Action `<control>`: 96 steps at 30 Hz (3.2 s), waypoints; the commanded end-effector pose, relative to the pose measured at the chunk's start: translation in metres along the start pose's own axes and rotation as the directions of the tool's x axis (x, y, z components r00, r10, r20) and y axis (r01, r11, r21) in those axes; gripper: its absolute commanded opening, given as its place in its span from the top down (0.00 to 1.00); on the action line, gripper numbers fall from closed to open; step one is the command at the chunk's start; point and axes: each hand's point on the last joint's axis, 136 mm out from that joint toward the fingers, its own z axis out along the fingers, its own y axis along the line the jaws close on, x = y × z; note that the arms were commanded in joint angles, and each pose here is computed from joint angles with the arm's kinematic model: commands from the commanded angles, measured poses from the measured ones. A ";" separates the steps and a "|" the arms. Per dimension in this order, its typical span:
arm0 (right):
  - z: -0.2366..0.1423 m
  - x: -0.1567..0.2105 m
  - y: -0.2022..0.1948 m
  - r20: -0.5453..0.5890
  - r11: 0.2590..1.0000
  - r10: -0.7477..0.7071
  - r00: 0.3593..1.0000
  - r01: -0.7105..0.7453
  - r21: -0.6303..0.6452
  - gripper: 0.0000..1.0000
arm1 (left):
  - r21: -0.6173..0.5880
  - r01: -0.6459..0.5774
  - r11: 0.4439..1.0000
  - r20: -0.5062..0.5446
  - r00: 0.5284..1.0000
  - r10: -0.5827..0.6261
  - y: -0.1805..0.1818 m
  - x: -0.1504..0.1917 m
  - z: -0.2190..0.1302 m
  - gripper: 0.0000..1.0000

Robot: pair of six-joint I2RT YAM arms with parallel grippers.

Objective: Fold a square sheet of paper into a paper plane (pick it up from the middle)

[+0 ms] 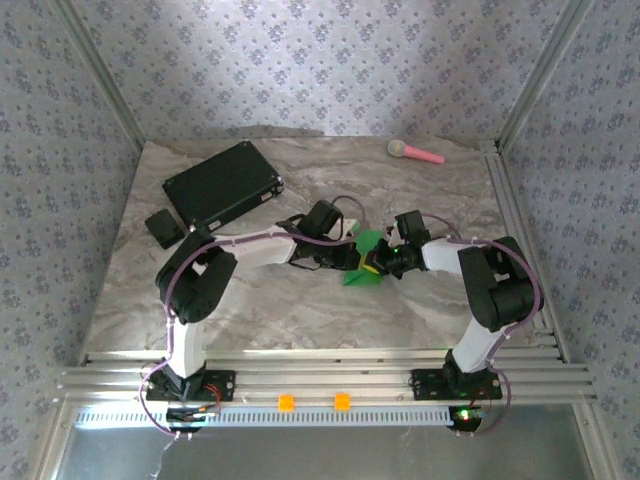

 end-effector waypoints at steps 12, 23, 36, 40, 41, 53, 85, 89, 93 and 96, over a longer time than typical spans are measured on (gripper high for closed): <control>0.002 0.021 -0.050 -0.045 0.983 0.084 0.995 -0.076 0.164 1.00 | 0.147 0.068 0.987 -0.123 0.991 -0.050 -0.004 0.003 0.019 0.94; 0.003 0.023 -0.053 -0.051 0.982 0.089 0.995 -0.080 0.171 1.00 | 0.073 0.053 0.996 -0.186 0.982 -0.039 0.012 0.018 0.033 0.96; 0.004 0.024 -0.054 -0.051 0.981 0.091 0.995 -0.080 0.175 1.00 | 0.024 0.041 0.999 -0.211 0.977 -0.035 0.026 0.034 0.035 1.00; 0.004 0.025 -0.055 -0.053 0.981 0.090 0.994 -0.080 0.178 1.00 | 0.026 0.036 0.999 -0.233 0.972 -0.029 0.025 0.042 0.036 1.00; 0.004 0.025 -0.055 -0.055 0.981 0.092 0.994 -0.081 0.179 1.00 | 0.029 0.035 0.999 -0.239 0.971 -0.027 0.025 0.045 0.037 1.00; 0.004 0.025 -0.056 -0.055 0.980 0.092 0.994 -0.081 0.180 1.00 | 0.004 0.038 0.999 -0.234 0.971 -0.035 0.029 0.055 0.033 1.00; 0.003 0.026 -0.059 -0.058 0.979 0.094 0.994 -0.082 0.189 1.00 | 0.008 0.065 0.998 -0.278 0.959 -0.060 0.036 0.072 0.030 1.00; 0.003 0.027 -0.059 -0.058 0.979 0.092 0.994 -0.079 0.190 1.00 | -0.011 0.056 0.998 -0.287 0.956 -0.057 0.038 0.080 0.026 1.00; 0.003 0.027 -0.059 -0.058 0.979 0.093 0.994 -0.080 0.187 1.00 | -0.027 0.033 0.999 -0.285 0.958 -0.039 0.035 0.084 0.019 1.00; 0.003 0.026 -0.059 -0.056 0.979 0.093 0.994 -0.081 0.188 1.00 | -0.028 0.033 0.999 -0.292 0.956 -0.040 0.035 0.087 0.017 1.00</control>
